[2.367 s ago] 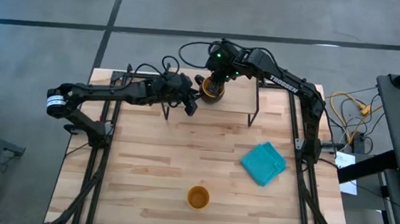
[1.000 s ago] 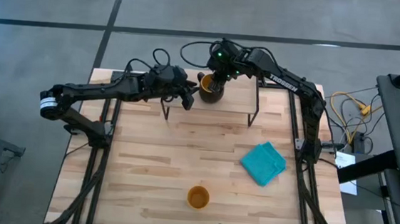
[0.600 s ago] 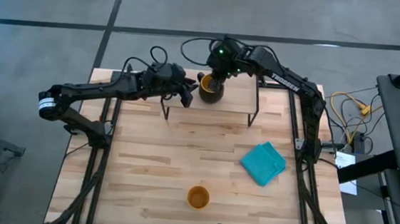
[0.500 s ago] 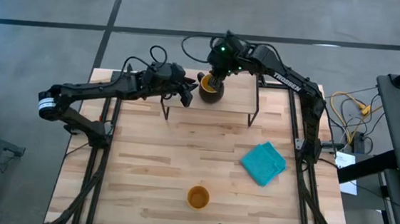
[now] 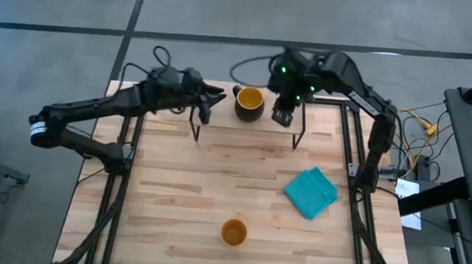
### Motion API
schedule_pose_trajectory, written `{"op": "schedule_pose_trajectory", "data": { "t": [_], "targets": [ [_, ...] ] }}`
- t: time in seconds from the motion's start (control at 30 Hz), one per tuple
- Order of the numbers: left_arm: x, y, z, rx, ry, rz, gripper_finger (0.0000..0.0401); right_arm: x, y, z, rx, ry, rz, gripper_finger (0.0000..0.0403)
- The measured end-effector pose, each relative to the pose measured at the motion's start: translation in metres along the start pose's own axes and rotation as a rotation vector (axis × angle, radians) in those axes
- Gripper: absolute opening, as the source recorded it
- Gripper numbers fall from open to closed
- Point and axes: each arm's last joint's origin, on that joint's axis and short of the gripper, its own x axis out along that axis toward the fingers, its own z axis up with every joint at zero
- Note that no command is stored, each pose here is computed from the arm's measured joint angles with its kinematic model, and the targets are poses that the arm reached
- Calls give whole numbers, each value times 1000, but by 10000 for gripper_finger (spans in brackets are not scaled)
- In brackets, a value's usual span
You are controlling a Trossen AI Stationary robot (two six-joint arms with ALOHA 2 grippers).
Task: Stack small to large cups/mugs on shelf
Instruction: Put the yellow cup on the shelf
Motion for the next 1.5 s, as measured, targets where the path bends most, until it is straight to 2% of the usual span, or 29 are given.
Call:
{"op": "schedule_pose_trajectory", "data": {
  "t": [0.13,0.2,0.43,0.57,0.67,0.83,0.97,1.17,1.5],
  "targets": [
    [-26,-3,14,6,-78,-39,88,-8,35,-4,-7,-34,72,86],
    [-39,-4,18,6,-107,-43,88,-11,57,-5,-56,-56,132,86],
    [-72,-5,28,8,-171,-55,88,-1,130,-24,-262,29,230,86],
    [-79,-4,27,4,-160,-55,89,14,166,-36,-381,58,271,86],
    [-80,-5,24,5,-134,-64,89,29,190,-40,-428,14,305,86],
    [-79,-8,22,10,-107,-144,89,55,226,-48,-475,-78,372,86],
    [-82,-11,27,-8,-118,-190,89,70,243,-57,-456,-87,408,86],
    [-93,-11,30,-10,-148,-200,89,87,257,-70,-402,-49,503,86],
    [-98,-11,30,-11,-159,-203,89,114,277,-90,-437,-32,556,86]
  ]
}}
